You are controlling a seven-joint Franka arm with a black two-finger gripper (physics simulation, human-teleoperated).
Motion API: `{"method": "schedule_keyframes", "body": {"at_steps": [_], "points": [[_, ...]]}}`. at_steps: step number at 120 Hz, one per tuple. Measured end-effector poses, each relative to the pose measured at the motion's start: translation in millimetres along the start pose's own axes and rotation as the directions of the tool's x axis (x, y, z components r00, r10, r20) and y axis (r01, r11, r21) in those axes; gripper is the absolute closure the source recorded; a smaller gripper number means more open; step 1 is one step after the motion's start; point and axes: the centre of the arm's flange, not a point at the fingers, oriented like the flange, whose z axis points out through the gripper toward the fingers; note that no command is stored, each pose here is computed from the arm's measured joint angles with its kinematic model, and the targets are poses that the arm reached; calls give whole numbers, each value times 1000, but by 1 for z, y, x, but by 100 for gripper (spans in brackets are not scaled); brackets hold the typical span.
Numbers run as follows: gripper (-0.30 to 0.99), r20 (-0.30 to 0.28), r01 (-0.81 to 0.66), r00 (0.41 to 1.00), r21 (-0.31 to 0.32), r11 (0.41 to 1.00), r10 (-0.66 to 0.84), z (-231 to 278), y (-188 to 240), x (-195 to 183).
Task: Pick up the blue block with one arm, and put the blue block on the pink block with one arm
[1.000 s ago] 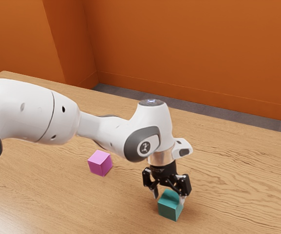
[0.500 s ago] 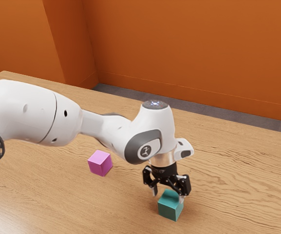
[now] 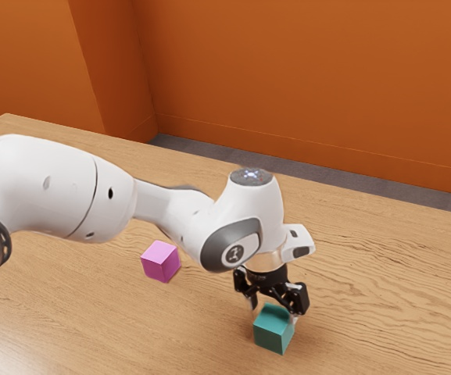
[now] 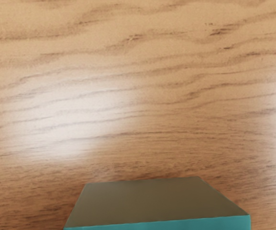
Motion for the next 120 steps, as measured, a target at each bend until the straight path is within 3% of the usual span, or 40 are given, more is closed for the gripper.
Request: {"method": "schedule_keyframes", "body": {"at_steps": [31, 120], "points": [[2, -39, 1, 999, -25, 1000, -2, 3, 7, -4], [2, -6, 0, 1000, -2, 1000, 0, 24, 6, -16]]}}
